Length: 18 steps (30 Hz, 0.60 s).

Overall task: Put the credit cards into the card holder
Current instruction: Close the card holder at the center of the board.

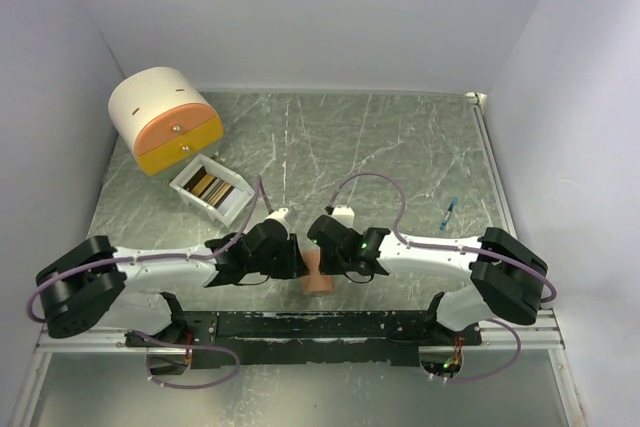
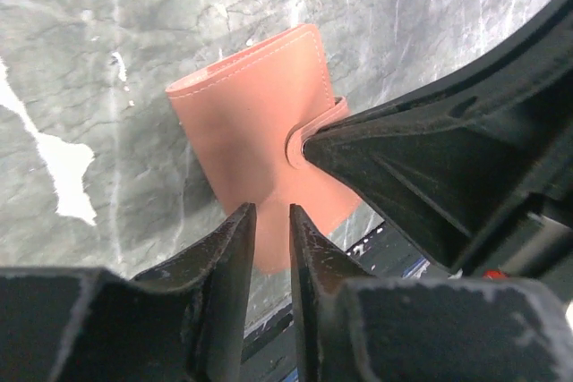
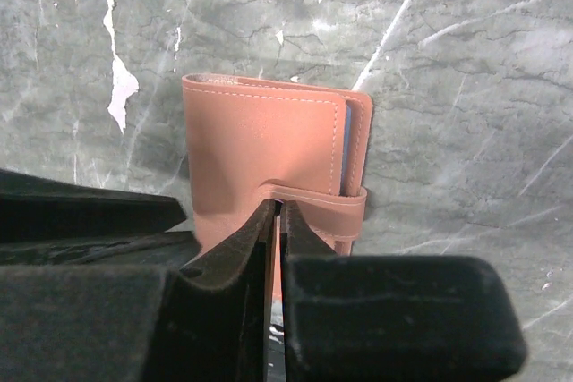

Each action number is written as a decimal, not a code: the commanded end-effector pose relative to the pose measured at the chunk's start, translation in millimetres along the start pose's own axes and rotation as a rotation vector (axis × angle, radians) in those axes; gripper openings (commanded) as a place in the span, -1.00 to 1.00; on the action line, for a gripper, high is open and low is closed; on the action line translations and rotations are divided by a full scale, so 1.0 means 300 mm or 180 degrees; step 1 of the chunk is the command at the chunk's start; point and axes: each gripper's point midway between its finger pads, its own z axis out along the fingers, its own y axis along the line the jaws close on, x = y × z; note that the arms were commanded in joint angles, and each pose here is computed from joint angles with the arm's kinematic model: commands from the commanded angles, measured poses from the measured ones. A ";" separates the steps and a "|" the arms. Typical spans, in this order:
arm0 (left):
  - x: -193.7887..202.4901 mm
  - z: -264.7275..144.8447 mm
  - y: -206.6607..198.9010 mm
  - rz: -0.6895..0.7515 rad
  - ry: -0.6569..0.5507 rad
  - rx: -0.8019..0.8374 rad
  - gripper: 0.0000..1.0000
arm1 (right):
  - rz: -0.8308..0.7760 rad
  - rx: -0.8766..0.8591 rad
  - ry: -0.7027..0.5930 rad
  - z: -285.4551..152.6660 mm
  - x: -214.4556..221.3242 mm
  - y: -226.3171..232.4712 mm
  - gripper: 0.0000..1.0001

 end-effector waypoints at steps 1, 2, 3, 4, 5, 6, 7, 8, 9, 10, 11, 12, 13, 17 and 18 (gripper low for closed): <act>-0.050 -0.059 0.050 -0.0057 -0.0239 -0.0259 -0.30 | -0.0196 0.0376 0.0108 0.035 0.042 -0.086 -0.91; -0.064 -0.071 0.050 -0.0058 -0.0280 -0.0261 -0.28 | -0.0212 0.0384 0.0059 0.030 0.023 -0.079 -0.91; -0.078 -0.084 0.047 -0.0067 -0.0319 -0.0252 -0.25 | -0.0223 0.0386 0.0017 0.025 0.004 -0.069 -0.90; -0.094 -0.097 0.048 -0.0066 -0.0361 -0.0267 -0.23 | -0.0229 0.0385 -0.0024 0.019 -0.016 -0.062 -0.90; -0.109 -0.113 0.047 -0.0060 -0.0407 -0.0279 -0.21 | -0.0231 0.0370 -0.0057 0.012 -0.033 -0.054 -0.89; -0.124 -0.128 0.046 -0.0042 -0.0451 -0.0299 -0.19 | -0.0228 0.0357 -0.0087 0.004 -0.052 -0.048 -0.88; -0.149 -0.149 0.033 -0.0020 -0.0519 -0.0299 -0.17 | -0.0228 0.0366 -0.0132 -0.007 -0.071 -0.047 -0.87; -0.173 -0.173 0.020 0.0016 -0.0587 -0.0295 -0.14 | -0.0224 0.0363 -0.0225 -0.028 -0.101 -0.038 -0.86; -0.191 -0.200 0.011 0.0070 -0.0622 -0.0326 -0.11 | -0.0240 0.0336 -0.0350 -0.053 -0.134 -0.025 -0.80; -0.218 -0.232 -0.008 0.0110 -0.0690 -0.0318 -0.06 | -0.0217 0.0282 -0.0449 -0.082 -0.160 -0.011 -0.76; -0.247 -0.265 -0.030 0.0152 -0.0767 -0.0309 0.07 | -0.0201 0.0197 -0.0546 -0.113 -0.187 0.006 -0.73; -0.278 -0.302 -0.051 0.0196 -0.0845 -0.0308 0.15 | -0.0202 0.0126 -0.0656 -0.146 -0.217 0.020 -0.70; -0.305 -0.339 -0.066 0.0238 -0.0916 -0.0331 0.19 | -0.0198 0.0060 -0.0767 -0.183 -0.248 0.036 -0.66; -0.415 -0.492 -0.134 0.0397 -0.1223 -0.0358 1.00 | -0.0185 -0.0093 -0.1136 -0.339 -0.363 0.084 -0.42; -0.438 -0.532 -0.146 0.0416 -0.1293 -0.0377 0.99 | -0.0191 -0.0116 -0.1197 -0.373 -0.384 0.091 -0.28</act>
